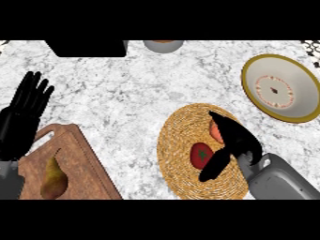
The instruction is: Pick the tomato from the placemat and place it in the bowl
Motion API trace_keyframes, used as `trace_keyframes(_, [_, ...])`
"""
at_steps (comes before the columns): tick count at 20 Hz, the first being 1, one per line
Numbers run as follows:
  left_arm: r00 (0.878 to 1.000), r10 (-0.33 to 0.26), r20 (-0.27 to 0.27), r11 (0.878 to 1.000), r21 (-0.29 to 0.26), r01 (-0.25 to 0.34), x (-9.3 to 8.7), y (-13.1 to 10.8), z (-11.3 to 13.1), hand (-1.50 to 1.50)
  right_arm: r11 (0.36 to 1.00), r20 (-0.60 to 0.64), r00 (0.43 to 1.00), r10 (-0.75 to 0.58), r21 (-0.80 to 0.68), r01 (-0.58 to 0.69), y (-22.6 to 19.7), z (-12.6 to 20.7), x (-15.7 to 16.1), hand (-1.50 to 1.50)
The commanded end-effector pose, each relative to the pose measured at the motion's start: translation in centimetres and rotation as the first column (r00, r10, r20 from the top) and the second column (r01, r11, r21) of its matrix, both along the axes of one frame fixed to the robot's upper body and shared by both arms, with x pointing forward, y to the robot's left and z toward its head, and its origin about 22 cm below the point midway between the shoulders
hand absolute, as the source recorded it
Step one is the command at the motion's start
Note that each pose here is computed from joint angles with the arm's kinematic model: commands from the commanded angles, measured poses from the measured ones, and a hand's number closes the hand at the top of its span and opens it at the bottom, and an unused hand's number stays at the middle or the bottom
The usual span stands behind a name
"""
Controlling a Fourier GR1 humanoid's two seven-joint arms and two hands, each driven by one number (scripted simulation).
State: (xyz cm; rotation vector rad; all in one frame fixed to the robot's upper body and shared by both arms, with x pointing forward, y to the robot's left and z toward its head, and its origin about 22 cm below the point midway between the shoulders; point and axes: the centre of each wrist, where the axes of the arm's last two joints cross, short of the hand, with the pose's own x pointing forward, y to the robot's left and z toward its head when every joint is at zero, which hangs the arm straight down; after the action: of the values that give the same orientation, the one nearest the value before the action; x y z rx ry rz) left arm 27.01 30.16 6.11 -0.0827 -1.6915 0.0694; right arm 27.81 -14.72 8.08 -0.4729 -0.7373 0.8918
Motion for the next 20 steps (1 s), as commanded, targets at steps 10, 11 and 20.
trace_keyframes(10, [1.0, -0.008, -0.012, 1.0, -0.001, 0.008, 1.3, 0.0, -0.1, 0.0, 0.995, -0.123, 0.991, -0.059, -0.089, 0.049, 1.4, -4.7, 0.5, -1.5])
trace_keyframes(11, [1.0, 0.002, -0.01, 1.0, 0.021, -0.002, -1.0, 0.6, -0.6, 0.0, 0.994, -0.131, 0.989, -0.069, -0.09, 0.057, 0.7, -3.5, 1.8, -1.5])
trace_keyframes(20, [1.0, -0.005, -0.006, 1.0, 0.0, 0.005, 0.6, -0.5, -0.3, 0.0, 0.979, -0.13, 0.987, 0.096, -0.167, -0.118, 2.3, -3.3, 2.0, 1.5])
